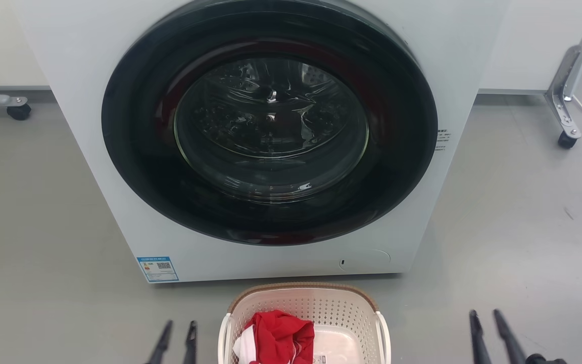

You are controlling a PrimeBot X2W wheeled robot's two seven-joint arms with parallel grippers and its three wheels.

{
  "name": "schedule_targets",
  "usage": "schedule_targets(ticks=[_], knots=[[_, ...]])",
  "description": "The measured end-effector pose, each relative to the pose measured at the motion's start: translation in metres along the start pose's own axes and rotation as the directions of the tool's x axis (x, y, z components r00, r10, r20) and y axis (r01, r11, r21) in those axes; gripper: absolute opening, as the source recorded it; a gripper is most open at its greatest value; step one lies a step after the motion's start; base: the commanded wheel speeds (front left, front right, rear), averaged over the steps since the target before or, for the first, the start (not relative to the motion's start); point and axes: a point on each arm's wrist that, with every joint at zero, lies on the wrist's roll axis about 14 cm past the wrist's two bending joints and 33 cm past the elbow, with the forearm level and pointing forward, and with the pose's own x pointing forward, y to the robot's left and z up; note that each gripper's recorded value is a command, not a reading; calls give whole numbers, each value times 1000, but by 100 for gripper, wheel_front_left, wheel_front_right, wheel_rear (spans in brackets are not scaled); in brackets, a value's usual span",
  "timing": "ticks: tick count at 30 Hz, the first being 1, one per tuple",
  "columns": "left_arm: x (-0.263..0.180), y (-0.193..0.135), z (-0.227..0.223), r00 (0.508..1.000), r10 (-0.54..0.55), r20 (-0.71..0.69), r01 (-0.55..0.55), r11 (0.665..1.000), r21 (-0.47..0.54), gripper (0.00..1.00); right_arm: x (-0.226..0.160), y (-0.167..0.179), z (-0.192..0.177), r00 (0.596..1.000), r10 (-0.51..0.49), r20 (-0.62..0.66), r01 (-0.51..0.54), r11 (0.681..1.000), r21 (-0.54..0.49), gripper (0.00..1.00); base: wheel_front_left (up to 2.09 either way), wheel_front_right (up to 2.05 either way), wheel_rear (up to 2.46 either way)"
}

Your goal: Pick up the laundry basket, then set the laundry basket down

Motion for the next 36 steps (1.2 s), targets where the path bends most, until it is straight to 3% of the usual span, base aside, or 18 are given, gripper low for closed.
schedule_targets(ticks=[8,16,36], knots=[[-2,5,-13,999,14,-47,-15,1000,-26,0,-5,-4,-15,998,-18,-58,20,999,39,0,0,0,0],[0,13,-20,996,36,-88,-48,988,-145,0,-1,-14,-20,994,-53,-98,68,986,153,0,0,0,0],[12,28,-27,987,54,-148,-115,891,-439,0,8,-31,-29,979,-95,-178,168,874,456,0,0,0,0]])
